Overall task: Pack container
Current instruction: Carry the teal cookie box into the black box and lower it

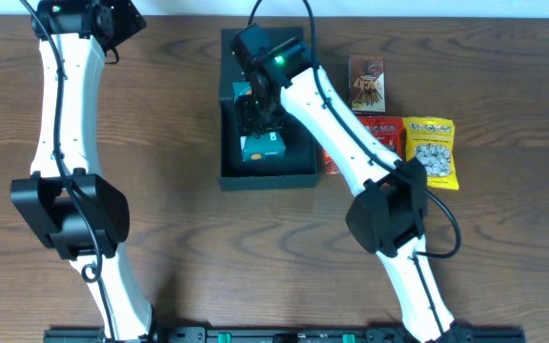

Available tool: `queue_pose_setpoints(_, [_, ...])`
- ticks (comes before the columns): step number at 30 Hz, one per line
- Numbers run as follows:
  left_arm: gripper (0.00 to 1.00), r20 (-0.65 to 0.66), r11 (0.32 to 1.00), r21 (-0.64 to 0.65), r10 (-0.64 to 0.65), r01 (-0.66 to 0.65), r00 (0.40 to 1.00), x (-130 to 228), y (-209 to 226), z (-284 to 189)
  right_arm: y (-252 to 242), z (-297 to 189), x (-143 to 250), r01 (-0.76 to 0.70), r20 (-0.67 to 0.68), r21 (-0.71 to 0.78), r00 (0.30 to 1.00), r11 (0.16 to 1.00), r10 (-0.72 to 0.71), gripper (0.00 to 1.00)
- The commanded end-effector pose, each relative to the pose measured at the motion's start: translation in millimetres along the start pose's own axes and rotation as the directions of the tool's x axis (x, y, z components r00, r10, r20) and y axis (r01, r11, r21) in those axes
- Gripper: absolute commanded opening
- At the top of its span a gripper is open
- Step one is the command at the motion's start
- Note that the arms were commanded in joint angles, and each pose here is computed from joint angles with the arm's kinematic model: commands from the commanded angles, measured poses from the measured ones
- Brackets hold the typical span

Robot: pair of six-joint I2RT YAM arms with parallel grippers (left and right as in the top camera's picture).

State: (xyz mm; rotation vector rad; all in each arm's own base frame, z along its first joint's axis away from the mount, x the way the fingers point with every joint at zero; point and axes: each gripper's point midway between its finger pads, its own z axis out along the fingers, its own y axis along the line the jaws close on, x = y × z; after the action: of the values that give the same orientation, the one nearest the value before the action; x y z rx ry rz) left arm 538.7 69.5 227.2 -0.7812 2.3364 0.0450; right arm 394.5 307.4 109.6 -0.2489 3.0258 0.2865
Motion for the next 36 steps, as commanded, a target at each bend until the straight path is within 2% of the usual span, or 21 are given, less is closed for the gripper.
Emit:
queue_pose_setpoints(1, [0.98, -0.006, 1.000, 0.000, -0.005, 0.005, 1.000, 1, 1, 1, 6, 8, 12, -0.026, -0.033, 0.006, 0.999, 1.000, 0.026, 0.64])
queue_pose_setpoints(15, [0.98, -0.020, 1.000, 0.024, -0.005, 0.005, 1.000, 4, -3, 0, 10, 12, 27, -0.009, -0.077, 0.023, 0.997, 1.000, 0.011, 0.69])
queue_pose_setpoints(16, [0.98, -0.020, 1.000, 0.024, -0.005, 0.005, 1.000, 4, -3, 0, 10, 12, 27, -0.008, -0.078, 0.023, 0.997, 1.000, 0.010, 0.70])
queue_pose_setpoints(18, [0.98, -0.020, 1.000, 0.024, -0.005, 0.005, 1.000, 4, -3, 0, 10, 12, 27, -0.008, -0.077, 0.023, 0.997, 1.000, 0.010, 0.79])
queue_pose_setpoints(21, [0.98, -0.020, 1.000, 0.024, -0.005, 0.005, 1.000, 4, -3, 0, 11, 12, 26, -0.008, -0.073, 0.021, 0.997, 1.000, 0.009, 0.83])
queue_pose_setpoints(28, [0.97, -0.032, 0.999, 0.047, -0.005, 0.006, 0.999, 6, -7, 0, 8, 11, 11, -0.010, -0.020, 0.015, 1.000, 1.000, 0.010, 0.83])
queue_pose_setpoints(30, [0.98, -0.031, 0.999, 0.048, -0.005, 0.006, 0.999, 6, -7, 0, 1, 11, 9, 0.014, -0.023, 0.018, 1.000, 1.000, -0.014, 0.72])
queue_pose_setpoints(32, [0.98, -0.032, 0.999, 0.047, -0.005, 0.006, 0.999, 6, -7, 0, -10, 10, 9, 0.035, -0.042, 0.033, 0.999, 0.999, -0.034, 0.48])
queue_pose_setpoints(33, [0.98, -0.032, 0.999, 0.047, -0.005, 0.006, 0.999, 6, -7, 0, -16, 10, 10, 0.044, -0.051, 0.045, 0.998, 0.998, -0.042, 0.32])
queue_pose_setpoints(35, [0.97, -0.033, 0.999, 0.047, -0.005, 0.006, 0.999, 6, -7, 0, -32, 12, 8, 0.044, -0.052, 0.096, 0.998, 0.994, -0.039, 0.14])
queue_pose_setpoints(36, [0.98, -0.033, 0.999, 0.047, -0.005, 0.006, 0.999, 6, -7, 0, -41, 14, 6, 0.039, -0.047, 0.129, 0.998, 0.991, -0.034, 0.10])
